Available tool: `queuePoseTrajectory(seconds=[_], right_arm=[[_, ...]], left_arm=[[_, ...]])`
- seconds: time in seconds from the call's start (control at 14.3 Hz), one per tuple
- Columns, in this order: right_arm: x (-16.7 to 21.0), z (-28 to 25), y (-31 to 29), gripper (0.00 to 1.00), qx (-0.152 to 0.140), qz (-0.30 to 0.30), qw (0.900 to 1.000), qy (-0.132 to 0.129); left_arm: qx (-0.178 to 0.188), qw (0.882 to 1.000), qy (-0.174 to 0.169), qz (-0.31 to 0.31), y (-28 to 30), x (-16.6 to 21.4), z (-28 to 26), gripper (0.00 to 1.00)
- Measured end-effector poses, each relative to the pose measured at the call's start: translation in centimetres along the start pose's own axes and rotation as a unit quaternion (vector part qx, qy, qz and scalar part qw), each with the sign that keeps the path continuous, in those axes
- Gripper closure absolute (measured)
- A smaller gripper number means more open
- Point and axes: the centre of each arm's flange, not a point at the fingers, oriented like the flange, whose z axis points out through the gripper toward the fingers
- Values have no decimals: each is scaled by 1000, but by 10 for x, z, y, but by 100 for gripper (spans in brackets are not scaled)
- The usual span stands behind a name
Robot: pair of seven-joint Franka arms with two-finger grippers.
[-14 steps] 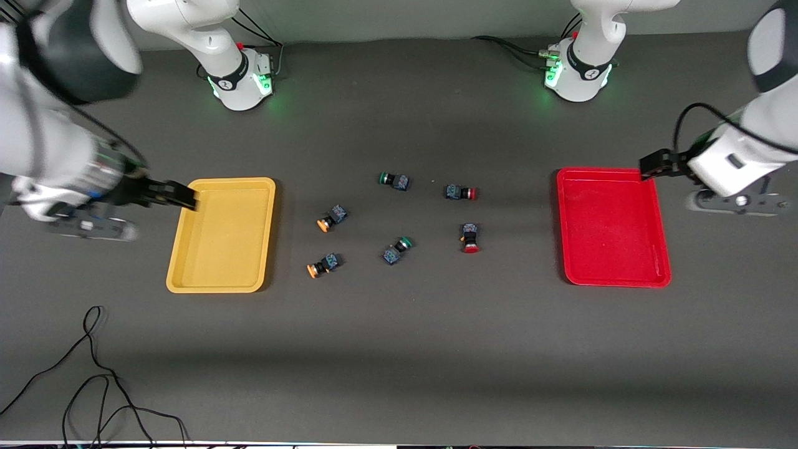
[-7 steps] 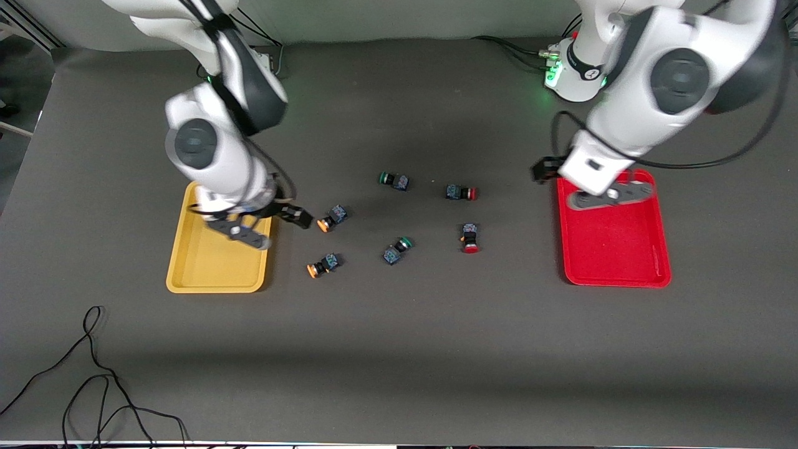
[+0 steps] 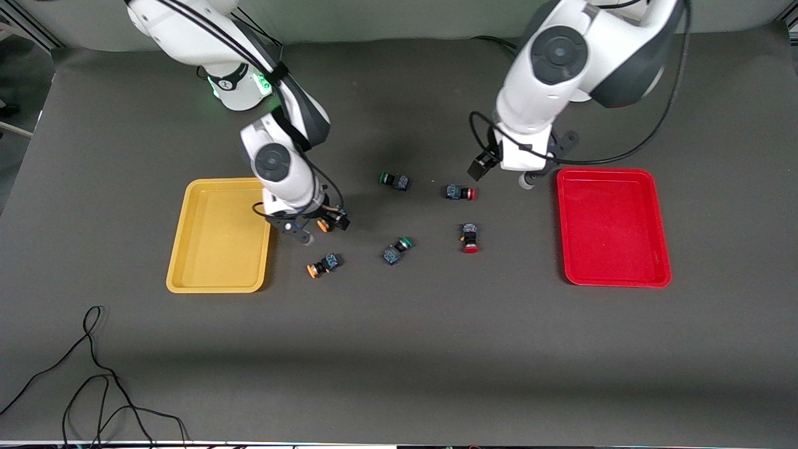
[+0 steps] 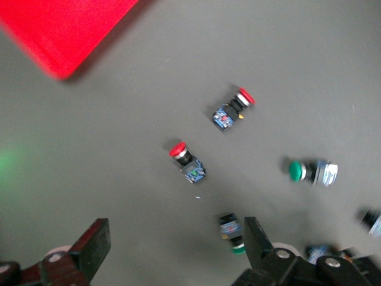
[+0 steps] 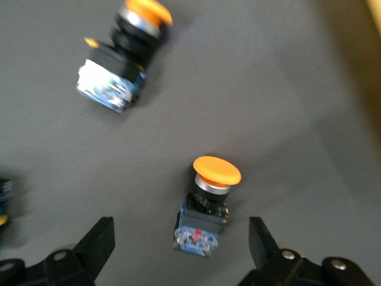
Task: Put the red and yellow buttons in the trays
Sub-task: 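Reach the right gripper to a yellow button while the left gripper reaches a red button, then grasp the yellow button with the right gripper while the left gripper grasps the red button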
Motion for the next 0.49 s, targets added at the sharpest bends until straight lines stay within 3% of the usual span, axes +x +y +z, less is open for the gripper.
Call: queuePoseTrajectory(seconds=[0.28, 0.49], right_arm=[[-7, 26, 0, 4, -13, 1, 1000, -3], [-7, 26, 0, 36, -14, 0, 1000, -3]], left_arm=[[-9, 988, 4, -154, 3, -4, 17, 0], [-32, 974, 19, -221, 3, -10, 72, 0]])
